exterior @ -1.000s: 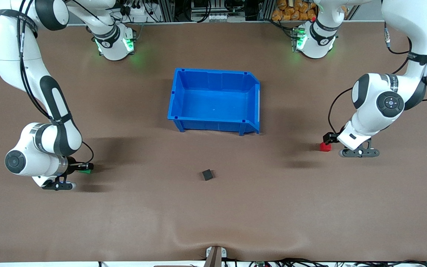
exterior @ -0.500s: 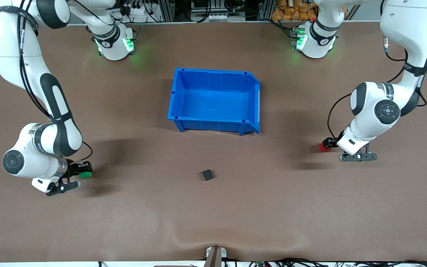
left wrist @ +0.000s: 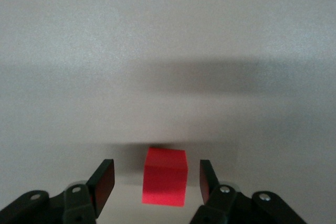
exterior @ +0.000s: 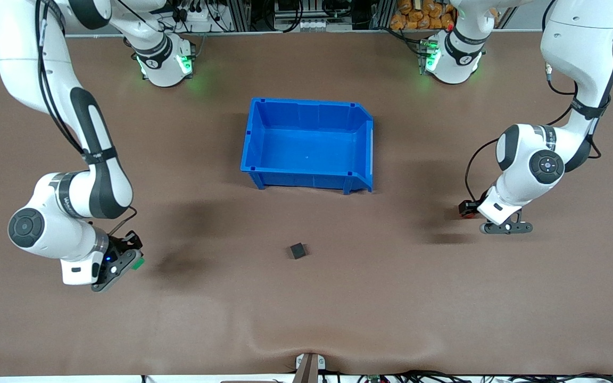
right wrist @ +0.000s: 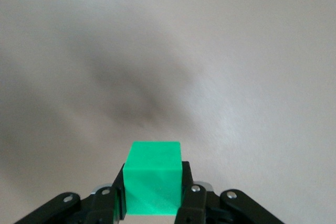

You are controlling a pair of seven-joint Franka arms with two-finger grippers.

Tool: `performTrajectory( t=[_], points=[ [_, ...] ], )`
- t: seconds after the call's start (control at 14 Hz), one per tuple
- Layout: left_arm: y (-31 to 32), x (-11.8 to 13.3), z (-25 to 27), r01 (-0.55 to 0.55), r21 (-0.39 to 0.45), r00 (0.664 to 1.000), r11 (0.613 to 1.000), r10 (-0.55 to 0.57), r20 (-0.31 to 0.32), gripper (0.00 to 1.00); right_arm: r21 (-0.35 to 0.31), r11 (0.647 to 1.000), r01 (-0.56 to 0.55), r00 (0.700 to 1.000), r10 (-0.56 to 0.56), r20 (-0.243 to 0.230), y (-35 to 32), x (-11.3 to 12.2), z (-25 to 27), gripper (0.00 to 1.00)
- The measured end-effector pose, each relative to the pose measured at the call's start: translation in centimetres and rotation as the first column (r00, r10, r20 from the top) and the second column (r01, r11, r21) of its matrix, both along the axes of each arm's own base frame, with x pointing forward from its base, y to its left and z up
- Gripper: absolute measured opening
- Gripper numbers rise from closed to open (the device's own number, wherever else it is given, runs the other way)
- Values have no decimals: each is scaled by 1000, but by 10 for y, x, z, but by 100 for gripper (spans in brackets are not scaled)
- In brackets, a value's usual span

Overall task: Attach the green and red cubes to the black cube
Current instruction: 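Carry the green cube with the right gripper under the black cube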

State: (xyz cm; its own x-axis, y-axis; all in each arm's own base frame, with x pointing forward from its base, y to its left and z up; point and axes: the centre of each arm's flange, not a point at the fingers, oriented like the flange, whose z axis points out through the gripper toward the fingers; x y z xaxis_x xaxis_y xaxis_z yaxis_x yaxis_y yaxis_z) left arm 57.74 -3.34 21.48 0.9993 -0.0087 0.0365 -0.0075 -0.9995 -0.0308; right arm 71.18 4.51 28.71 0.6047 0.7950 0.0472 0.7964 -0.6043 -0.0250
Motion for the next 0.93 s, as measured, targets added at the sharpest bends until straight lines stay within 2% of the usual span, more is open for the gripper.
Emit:
performTrajectory(
  t=[0.36,0.57,0.79,0.93],
  points=[
    [-1,-1,-5,1,-1,1000,1000,-1,-5,70,36,979,-199,979,200,-38,93,-8,22,40],
    [-2,-1,-5,4,-2,1000,1000,-4,-4,69,38,957,-286,957,287,-40,156,-17,31,40],
    [-5,-1,-8,7,-5,1000,1000,-7,-2,69,40,942,-332,941,334,-48,175,-17,10,40],
    [-5,-1,-13,7,-7,1000,1000,-7,-5,68,38,929,-368,929,369,-21,194,-12,-10,40]
  ],
)
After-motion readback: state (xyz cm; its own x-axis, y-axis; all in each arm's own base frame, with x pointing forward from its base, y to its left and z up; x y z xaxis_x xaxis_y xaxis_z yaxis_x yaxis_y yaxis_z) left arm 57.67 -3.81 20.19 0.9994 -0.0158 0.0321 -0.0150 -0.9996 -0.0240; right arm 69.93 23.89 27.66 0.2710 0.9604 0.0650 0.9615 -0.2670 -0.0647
